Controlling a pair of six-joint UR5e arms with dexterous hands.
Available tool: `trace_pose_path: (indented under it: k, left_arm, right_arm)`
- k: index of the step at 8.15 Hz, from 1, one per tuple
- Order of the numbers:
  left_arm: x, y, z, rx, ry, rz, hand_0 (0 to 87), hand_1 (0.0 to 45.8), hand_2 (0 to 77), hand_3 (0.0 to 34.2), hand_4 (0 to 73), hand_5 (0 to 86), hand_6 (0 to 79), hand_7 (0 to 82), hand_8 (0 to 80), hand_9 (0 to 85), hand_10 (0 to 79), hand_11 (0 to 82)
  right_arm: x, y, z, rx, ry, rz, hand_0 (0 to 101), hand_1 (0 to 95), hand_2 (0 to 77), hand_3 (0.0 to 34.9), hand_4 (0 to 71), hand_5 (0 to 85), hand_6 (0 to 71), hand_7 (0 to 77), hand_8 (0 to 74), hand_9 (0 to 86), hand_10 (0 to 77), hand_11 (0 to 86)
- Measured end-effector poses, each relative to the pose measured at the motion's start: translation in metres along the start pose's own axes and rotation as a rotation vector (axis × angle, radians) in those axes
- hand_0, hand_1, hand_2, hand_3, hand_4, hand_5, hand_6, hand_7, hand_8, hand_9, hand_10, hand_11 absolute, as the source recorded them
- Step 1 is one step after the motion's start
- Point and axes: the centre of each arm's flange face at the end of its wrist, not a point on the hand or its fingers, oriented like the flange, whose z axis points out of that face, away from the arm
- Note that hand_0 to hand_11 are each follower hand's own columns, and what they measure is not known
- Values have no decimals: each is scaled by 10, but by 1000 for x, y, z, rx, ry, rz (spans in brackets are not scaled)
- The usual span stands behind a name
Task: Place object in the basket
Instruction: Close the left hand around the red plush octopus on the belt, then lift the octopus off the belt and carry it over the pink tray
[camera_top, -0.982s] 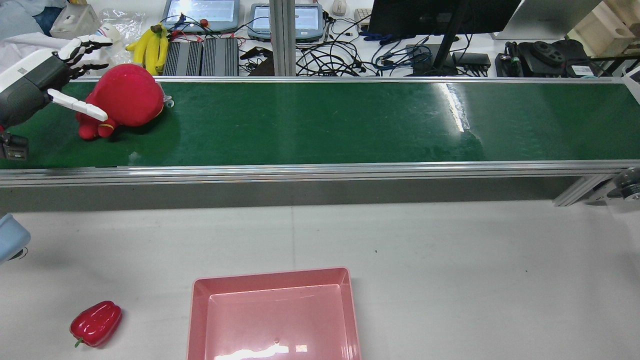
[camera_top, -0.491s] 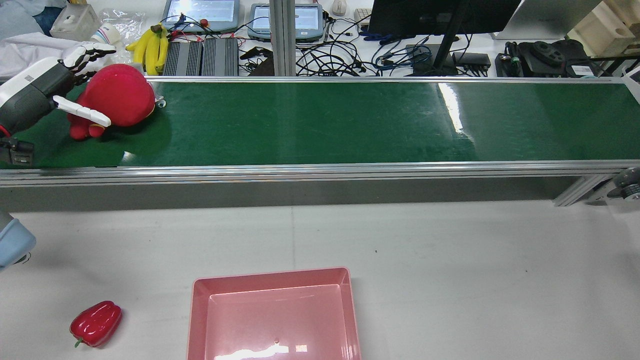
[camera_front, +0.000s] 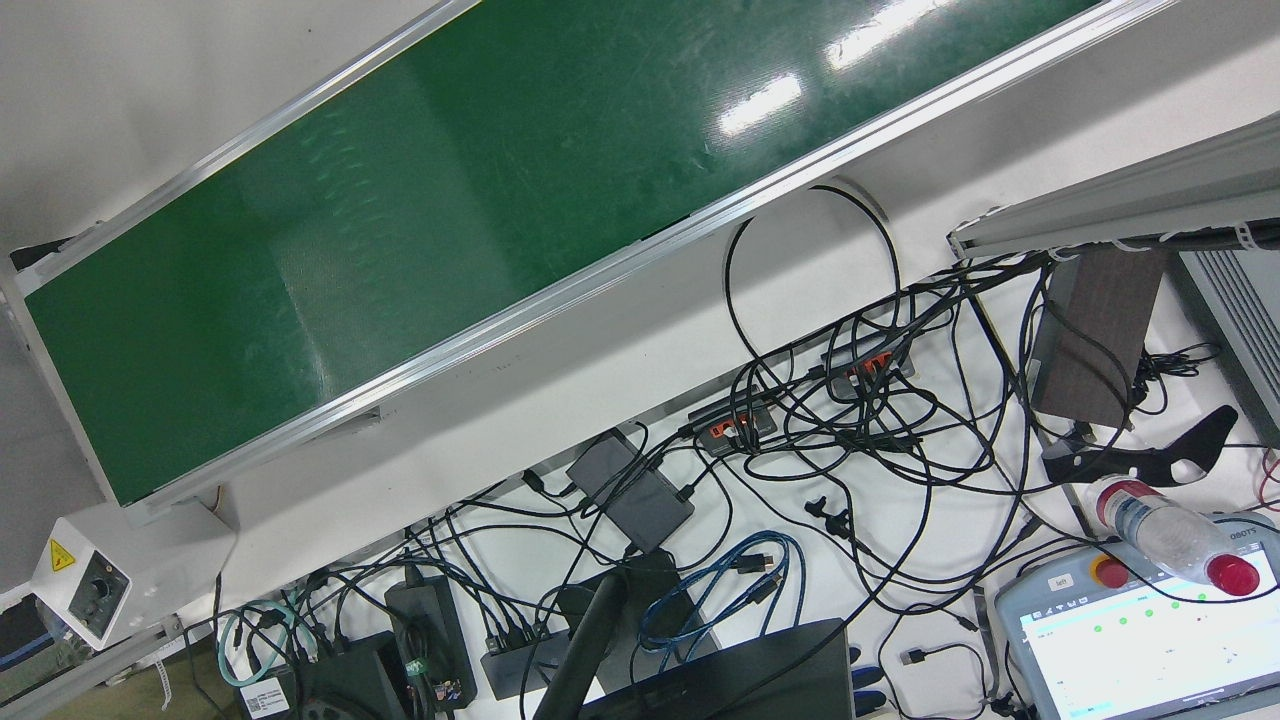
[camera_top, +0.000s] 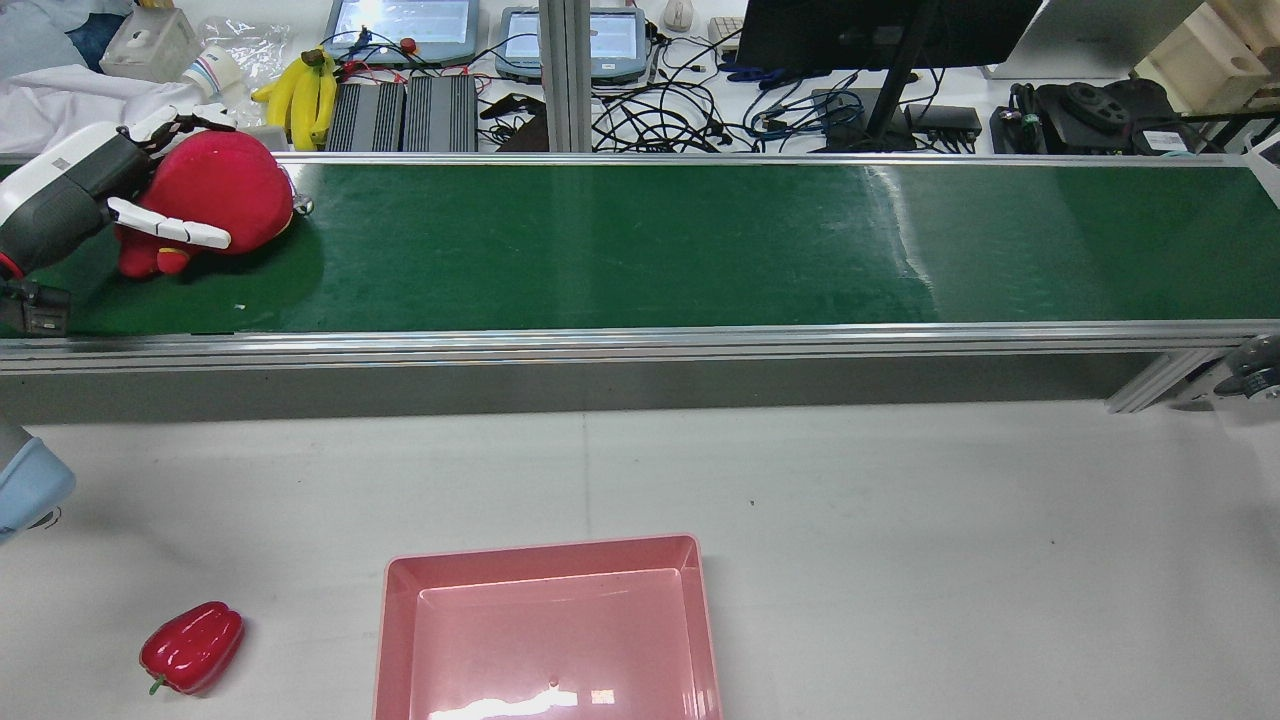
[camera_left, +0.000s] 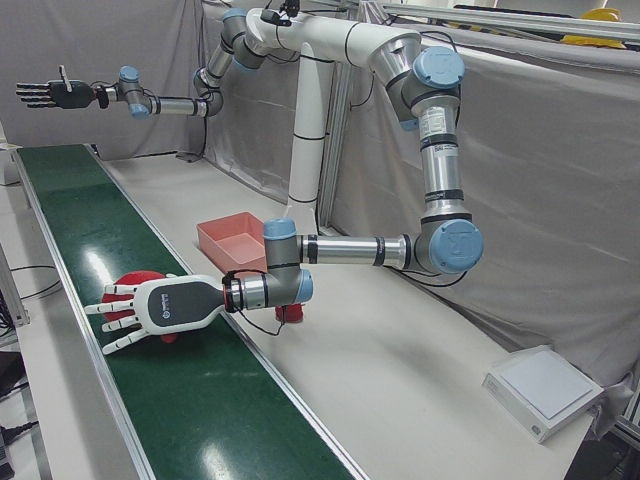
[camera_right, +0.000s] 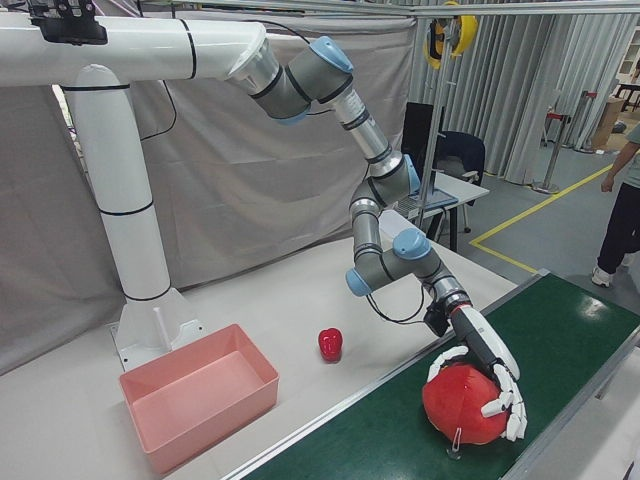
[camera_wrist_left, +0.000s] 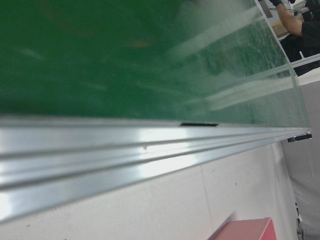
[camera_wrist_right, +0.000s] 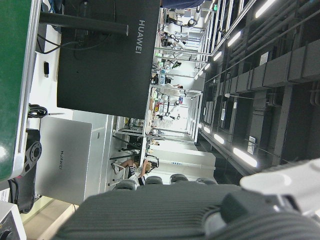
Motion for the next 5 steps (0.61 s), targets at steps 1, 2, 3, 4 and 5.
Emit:
trace_pose_path:
  k: [1,2,3,4,5]
  left_arm:
    - [1,-2,-1,6,-2,0,521,49,289,94,256,507,240,316,305,365,158,305]
    - [7,-4,-1,11,4,-3,521,38,300,76,360,595,311,420,393,469,360,518]
    - [17,-4,-1,8,19,-22,519,33,311,68,436,682,360,524,453,535,458,611]
    - [30,1,-3,-8,38,-70,511,33,316,44,442,698,360,529,458,562,447,633]
    - [40,12,-5,-39,46,-132,511,33,316,44,442,698,360,529,458,562,447,633]
  right_arm:
    - [0,0,0,0,0,0,0,0,11,0,0,0,0,5,0,0,0,0]
    - [0,0,0,-1,0,0,0,0,11,0,0,0,0,5,0,0,0,0]
    - [0,1,0,-1,-1,0,0,0,5,0,0,0,0,5,0,0,0,0]
    - [-1,1,0,-2,-1,0,0,0,5,0,0,0,0,5,0,0,0,0]
    - [-1,1,0,-2,-1,0,1,0,5,0,0,0,0,5,0,0,0,0]
